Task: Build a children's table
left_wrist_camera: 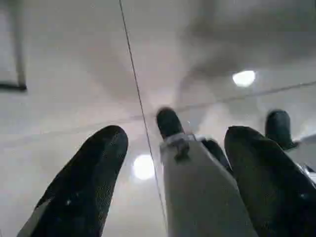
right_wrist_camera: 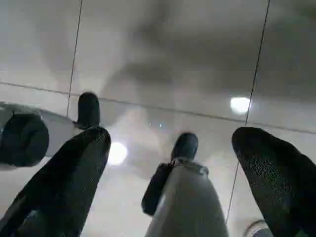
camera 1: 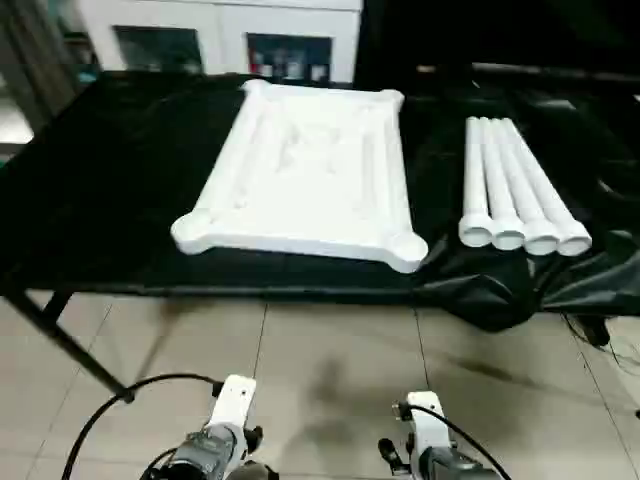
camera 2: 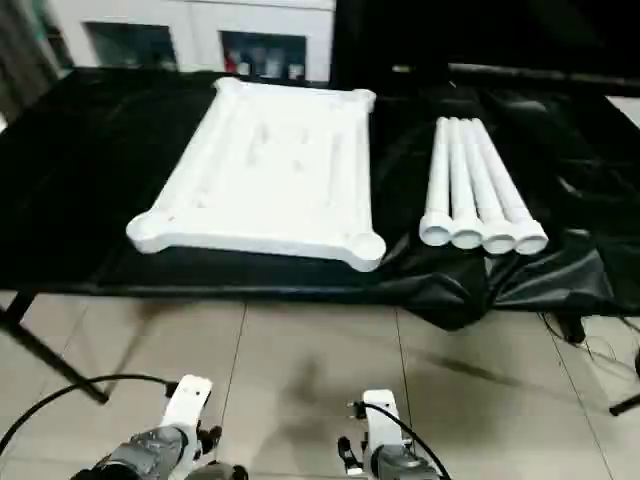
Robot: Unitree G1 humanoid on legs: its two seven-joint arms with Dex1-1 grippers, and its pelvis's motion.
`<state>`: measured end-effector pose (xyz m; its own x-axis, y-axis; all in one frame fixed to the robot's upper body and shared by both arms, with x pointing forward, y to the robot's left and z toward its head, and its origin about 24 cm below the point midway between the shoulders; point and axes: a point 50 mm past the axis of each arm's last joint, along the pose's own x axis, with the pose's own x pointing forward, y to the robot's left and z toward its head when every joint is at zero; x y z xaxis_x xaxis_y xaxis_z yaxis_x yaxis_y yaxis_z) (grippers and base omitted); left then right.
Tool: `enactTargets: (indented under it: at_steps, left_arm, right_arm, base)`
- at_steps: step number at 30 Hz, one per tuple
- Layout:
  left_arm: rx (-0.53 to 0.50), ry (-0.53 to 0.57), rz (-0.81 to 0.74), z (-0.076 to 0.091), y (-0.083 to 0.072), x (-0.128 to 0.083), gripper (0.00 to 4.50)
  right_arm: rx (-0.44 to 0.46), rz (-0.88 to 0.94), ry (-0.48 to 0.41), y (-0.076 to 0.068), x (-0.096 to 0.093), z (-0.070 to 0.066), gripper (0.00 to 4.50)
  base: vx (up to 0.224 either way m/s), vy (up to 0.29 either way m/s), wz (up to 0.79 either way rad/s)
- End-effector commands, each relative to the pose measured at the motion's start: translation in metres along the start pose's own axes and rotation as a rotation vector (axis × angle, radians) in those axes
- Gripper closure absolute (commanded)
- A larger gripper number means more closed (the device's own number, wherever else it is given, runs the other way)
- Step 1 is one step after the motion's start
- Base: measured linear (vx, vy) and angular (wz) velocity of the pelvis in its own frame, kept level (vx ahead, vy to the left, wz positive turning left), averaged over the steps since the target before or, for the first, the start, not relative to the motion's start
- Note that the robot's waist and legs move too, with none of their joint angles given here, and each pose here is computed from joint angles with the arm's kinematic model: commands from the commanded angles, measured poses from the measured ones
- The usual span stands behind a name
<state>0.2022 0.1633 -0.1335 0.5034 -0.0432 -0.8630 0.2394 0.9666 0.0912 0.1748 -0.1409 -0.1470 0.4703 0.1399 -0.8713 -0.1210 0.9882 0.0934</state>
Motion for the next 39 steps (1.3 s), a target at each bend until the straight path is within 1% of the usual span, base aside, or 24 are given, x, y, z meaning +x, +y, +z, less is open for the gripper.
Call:
enactTargets:
  at_steps: [1,3,4,5,6,8,12,17,19,20,21,23,24,25,28,29,30,31,32,33,34,36,38,39]
  left_arm:
    - [0.013,-0.029,0.007,0.001,0.002,0.000,0.83]
    - [-0.012,-0.069,0.020,0.001,0.002,-0.001,0.83]
    - [-0.050,-0.122,0.023,0.002,0.001,-0.002,0.83]
    - [-0.061,-0.138,0.023,0.002,0.000,-0.002,0.83]
    - [-0.121,-0.194,0.020,0.003,-0.001,-0.003,0.83]
    - [-0.159,-0.243,0.013,0.004,-0.002,-0.005,0.83]
    - [-0.133,-0.302,0.017,0.007,-0.001,-0.007,0.83]
    - [-0.102,-0.326,0.026,0.009,-0.001,-0.008,0.83]
    - [-0.049,-0.342,0.030,0.010,0.000,-0.008,0.83]
    - [-0.044,-0.338,0.035,0.010,0.000,-0.008,0.83]
    - [-0.042,-0.311,0.060,0.008,0.001,-0.007,0.83]
    - [-0.041,-0.308,0.063,0.008,0.001,-0.007,0.83]
    - [-0.033,-0.242,0.072,0.004,0.002,-0.005,0.83]
    - [-0.033,-0.241,0.072,0.004,0.002,-0.005,0.83]
    - [-0.029,-0.119,0.002,-0.001,-0.001,-0.002,0.83]
    - [-0.029,-0.119,0.002,-0.001,-0.001,-0.002,0.83]
    - [-0.033,-0.093,-0.015,-0.002,-0.002,-0.001,0.83]
    - [-0.033,-0.048,-0.046,-0.002,-0.004,0.000,0.83]
    - [-0.013,-0.005,-0.068,-0.003,-0.004,0.000,0.83]
    - [-0.003,0.012,-0.074,-0.003,-0.005,0.000,0.83]
    - [0.030,0.036,-0.082,-0.003,-0.005,0.000,0.83]
    - [0.108,0.047,-0.082,-0.001,-0.004,0.001,0.83]
    - [0.107,0.039,-0.072,0.000,-0.003,0.001,0.83]
    - [0.091,0.029,-0.060,0.000,-0.003,0.000,0.83]
  right_arm:
    - [-0.001,-0.010,-0.022,-0.002,-0.001,-0.001,0.12]
    - [0.033,0.011,-0.052,0.000,-0.001,-0.001,0.12]
    - [0.044,0.034,-0.091,0.002,-0.002,0.000,0.12]
    - [0.043,0.040,-0.102,0.002,-0.002,0.001,0.12]
    - [0.034,0.072,-0.159,0.004,-0.003,0.005,0.12]
    - [0.033,0.105,-0.212,0.006,-0.004,0.008,0.12]
    - [0.049,0.142,-0.293,0.009,-0.006,0.013,0.12]
    - [0.035,0.146,-0.316,0.009,-0.007,0.014,0.12]
    - [-0.007,0.161,-0.331,0.009,-0.008,0.016,0.12]
    - [-0.014,0.144,-0.327,0.007,-0.008,0.015,0.12]
    - [-0.038,0.065,-0.295,0.002,-0.007,0.013,0.12]
    - [-0.040,0.058,-0.293,0.002,-0.007,0.012,0.12]
    - [-0.038,-0.028,-0.253,-0.004,-0.006,0.009,0.12]
    - [-0.038,-0.029,-0.252,-0.004,-0.006,0.009,0.12]
    - [-0.047,-0.071,-0.135,-0.008,-0.003,0.002,0.12]
    - [-0.047,-0.071,-0.135,-0.008,-0.003,0.002,0.12]
    - [-0.038,-0.075,-0.096,-0.008,-0.003,0.000,0.12]
    - [-0.049,-0.056,-0.034,-0.008,-0.002,-0.002,0.12]
    - [-0.085,-0.037,0.024,-0.009,-0.001,-0.004,0.12]
    - [-0.105,-0.032,0.046,-0.009,-0.001,-0.004,0.12]
    - [-0.153,-0.025,0.081,-0.010,-0.001,-0.004,0.12]
    - [-0.238,-0.018,0.105,-0.012,-0.001,-0.002,0.12]
    - [-0.219,-0.016,0.084,-0.011,-0.001,-0.002,0.12]
    - [-0.182,-0.016,0.064,-0.010,-0.001,-0.002,0.12]
  base:
    - [0.000,0.000,0.00]
    - [0.000,0.000,0.00]
    - [0.000,0.000,0.00]
    - [0.000,0.000,0.00]
    - [0.000,0.000,0.00]
    - [0.000,0.000,0.00]
    - [0.000,0.000,0.00]
    - [0.000,0.000,0.00]
    - [0.000,0.000,0.00]
    - [0.000,0.000,0.00]
    - [0.000,0.000,0.00]
    - [0.000,0.000,0.00]
    - [0.000,0.000,0.00]
    - [0.000,0.000,0.00]
    - [0.000,0.000,0.00]
    - [0.000,0.000,0.00]
    - [0.000,0.000,0.00]
    - [0.000,0.000,0.00]
    - [0.000,0.000,0.00]
    - [0.000,0.000,0.00]
    - [0.000,0.000,0.00]
    - [0.000,0.000,0.00]
    - [0.000,0.000,0.00]
    - [0.000,0.000,0.00]
